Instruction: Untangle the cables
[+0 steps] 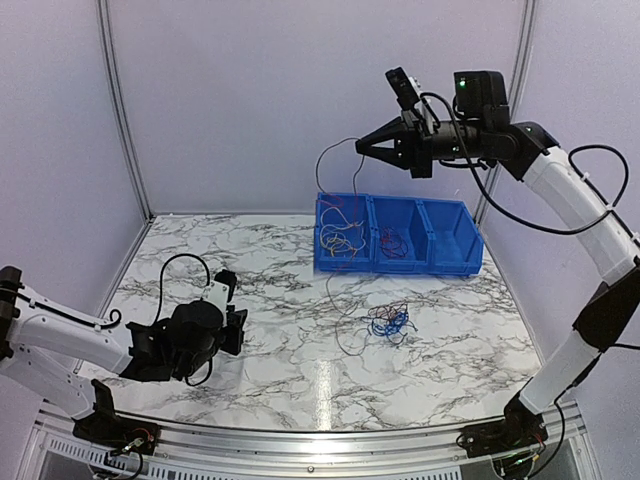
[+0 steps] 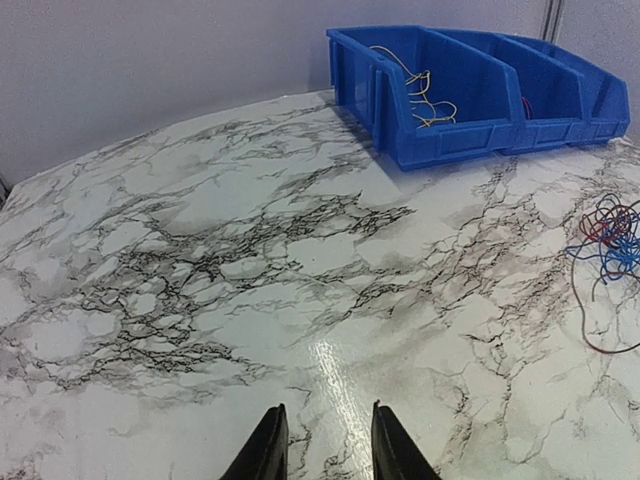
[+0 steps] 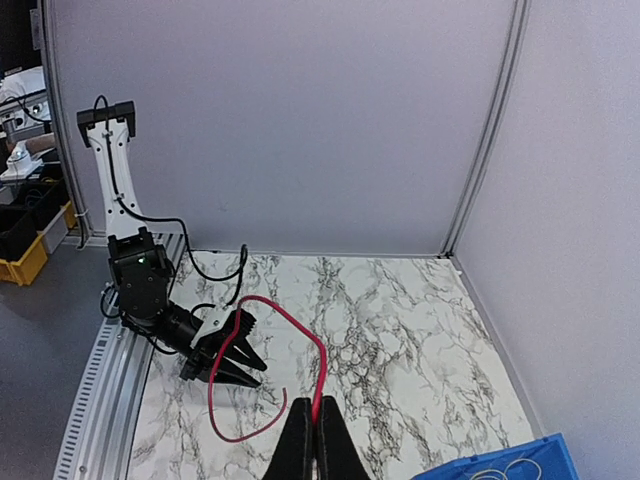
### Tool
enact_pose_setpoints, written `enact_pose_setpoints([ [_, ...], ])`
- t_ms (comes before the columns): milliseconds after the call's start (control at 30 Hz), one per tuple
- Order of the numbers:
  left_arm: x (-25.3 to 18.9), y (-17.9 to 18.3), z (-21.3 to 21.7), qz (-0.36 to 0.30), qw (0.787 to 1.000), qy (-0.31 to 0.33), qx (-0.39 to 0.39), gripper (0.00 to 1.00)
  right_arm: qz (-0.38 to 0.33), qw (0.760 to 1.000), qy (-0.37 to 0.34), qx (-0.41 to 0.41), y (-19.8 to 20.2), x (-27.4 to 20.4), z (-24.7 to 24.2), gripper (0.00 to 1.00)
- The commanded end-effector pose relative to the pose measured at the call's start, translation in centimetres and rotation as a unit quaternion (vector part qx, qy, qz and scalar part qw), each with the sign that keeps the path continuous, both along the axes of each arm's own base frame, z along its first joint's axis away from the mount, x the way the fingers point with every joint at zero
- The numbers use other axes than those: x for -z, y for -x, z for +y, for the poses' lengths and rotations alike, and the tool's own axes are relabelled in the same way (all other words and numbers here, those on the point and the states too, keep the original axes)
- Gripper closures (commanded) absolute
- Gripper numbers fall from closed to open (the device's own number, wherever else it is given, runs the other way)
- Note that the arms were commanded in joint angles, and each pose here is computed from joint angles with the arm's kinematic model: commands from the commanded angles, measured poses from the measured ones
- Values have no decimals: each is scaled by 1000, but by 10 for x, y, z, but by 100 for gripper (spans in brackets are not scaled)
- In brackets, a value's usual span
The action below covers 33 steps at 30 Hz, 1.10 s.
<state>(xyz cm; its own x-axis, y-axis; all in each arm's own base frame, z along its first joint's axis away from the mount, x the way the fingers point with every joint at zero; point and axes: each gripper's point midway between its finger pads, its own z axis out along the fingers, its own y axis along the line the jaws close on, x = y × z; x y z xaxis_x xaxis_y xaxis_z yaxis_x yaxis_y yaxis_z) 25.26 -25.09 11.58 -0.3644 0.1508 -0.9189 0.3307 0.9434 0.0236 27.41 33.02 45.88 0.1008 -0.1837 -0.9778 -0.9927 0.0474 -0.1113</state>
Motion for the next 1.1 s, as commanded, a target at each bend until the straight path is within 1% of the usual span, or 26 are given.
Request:
enact_pose_setpoints([
  [0,-13,2,3,1,999,34,-5,61,-32,998,-33,33,-13,-37,-18,100],
  [67,-20,1,5,-4,999,39,-9,52,-46,996,-43,55,-19,-48,-26,100],
  [133,-28,-1,8,-10,999,40,-19,46,-68,993,-49,87,-29,-60,-34,100],
  [233,-31,-1,11,-11,999,38,-23,43,-101,985,-68,122,-38,-84,-49,100],
  [367,-23,-1,13,-4,999,37,-31,41,-142,971,-104,161,-46,-119,-71,100],
  [467,-15,-1,12,7,998,40,-37,41,-180,956,-118,201,-57,-142,-87,100],
  [567,-8,0,8,20,998,43,-33,41,-223,932,-118,258,-75,-157,-101,100],
  [633,-5,0,6,26,998,43,-31,41,-239,913,-123,306,-95,-165,-115,100],
  [667,-4,0,6,28,998,43,-30,41,-240,901,-132,338,-106,-171,-125,100],
  [700,-3,1,6,29,998,44,-30,41,-243,879,-146,384,-121,-179,-142,100],
  [733,-1,1,6,31,998,43,-30,41,-242,866,-156,410,-132,-183,-154,100],
  [833,1,1,6,33,998,40,-30,41,-252,838,-168,454,-160,-188,-175,100],
  [933,-1,0,8,28,999,32,-34,40,-273,820,-154,479,-190,-177,-182,100],
  [1000,-4,-1,8,26,999,33,-34,39,-271,819,-141,486,-214,-160,-186,100],
  [1067,-6,-1,7,25,999,34,-33,39,-255,827,-125,485,-238,-136,-187,100],
])
